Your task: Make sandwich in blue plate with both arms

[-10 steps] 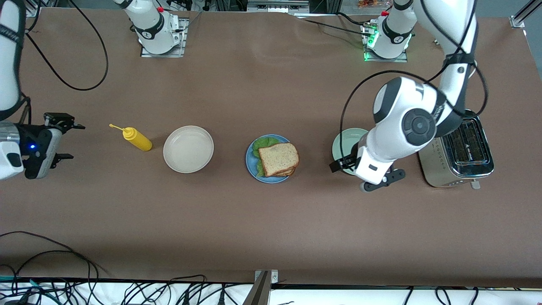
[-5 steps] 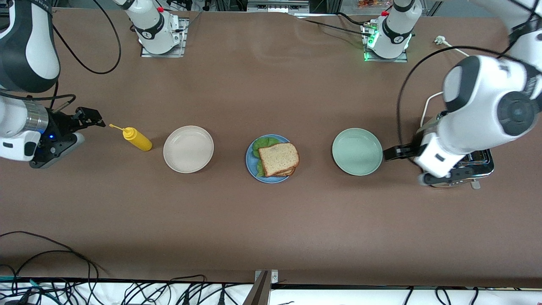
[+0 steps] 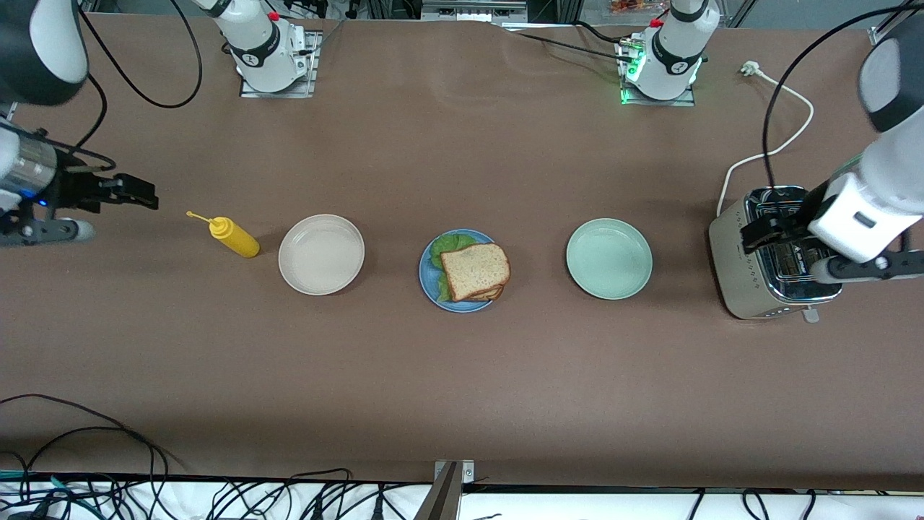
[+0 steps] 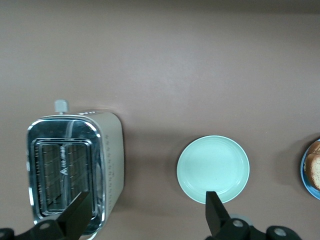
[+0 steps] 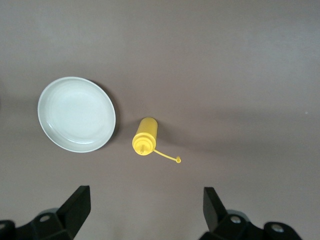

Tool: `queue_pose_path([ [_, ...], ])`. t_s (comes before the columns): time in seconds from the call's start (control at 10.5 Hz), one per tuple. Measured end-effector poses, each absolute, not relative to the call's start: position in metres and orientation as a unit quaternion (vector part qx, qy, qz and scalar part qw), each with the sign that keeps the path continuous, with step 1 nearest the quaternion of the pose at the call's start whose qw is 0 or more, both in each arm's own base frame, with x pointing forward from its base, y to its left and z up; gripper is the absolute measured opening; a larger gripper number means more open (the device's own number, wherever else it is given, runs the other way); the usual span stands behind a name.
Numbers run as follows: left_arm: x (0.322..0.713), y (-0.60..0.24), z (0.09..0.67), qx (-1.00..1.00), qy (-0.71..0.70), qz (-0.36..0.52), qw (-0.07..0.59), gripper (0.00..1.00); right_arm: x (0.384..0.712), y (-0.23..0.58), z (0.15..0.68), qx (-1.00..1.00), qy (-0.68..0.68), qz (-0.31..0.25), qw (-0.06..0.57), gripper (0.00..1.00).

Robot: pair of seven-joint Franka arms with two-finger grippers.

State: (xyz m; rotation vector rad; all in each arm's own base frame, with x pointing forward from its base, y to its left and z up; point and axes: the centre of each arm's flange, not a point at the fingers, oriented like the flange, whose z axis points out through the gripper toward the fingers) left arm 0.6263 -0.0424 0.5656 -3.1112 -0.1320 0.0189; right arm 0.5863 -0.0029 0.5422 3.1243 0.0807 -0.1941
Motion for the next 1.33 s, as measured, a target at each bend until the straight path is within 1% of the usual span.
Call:
queue_pose_path([
  [0.1, 0.619, -0.036, 0.58, -0.999, -0.043, 0.002, 0.012, 1.0, 0.577, -0.004, 0.563, 0.999, 0.012, -0.045, 0.006, 1.0],
  [0.29, 0.603, -0.035, 0.604, -0.999, -0.041, -0.004, 0.01, 1.0, 0.56, -0.009, 0.588, 0.999, 0.002, -0.039, 0.005, 1.0],
  [0.86, 0.552, -0.035, 0.622, -0.999, -0.035, -0.001, 0.004, 1.0, 0.558, -0.014, 0.59, 0.999, -0.01, -0.04, 0.005, 1.0],
  [1.05, 0.548, -0.04, 0.622, -1.0, -0.03, 0.0, 0.004, 1.0, 0.558, -0.014, 0.591, 0.999, -0.01, -0.039, 0.005, 1.0],
  [1.33, 0.552, -0.04, 0.615, -1.0, -0.031, 0.004, 0.005, 1.0, 0.556, -0.014, 0.595, 0.999, -0.011, -0.035, 0.004, 1.0],
])
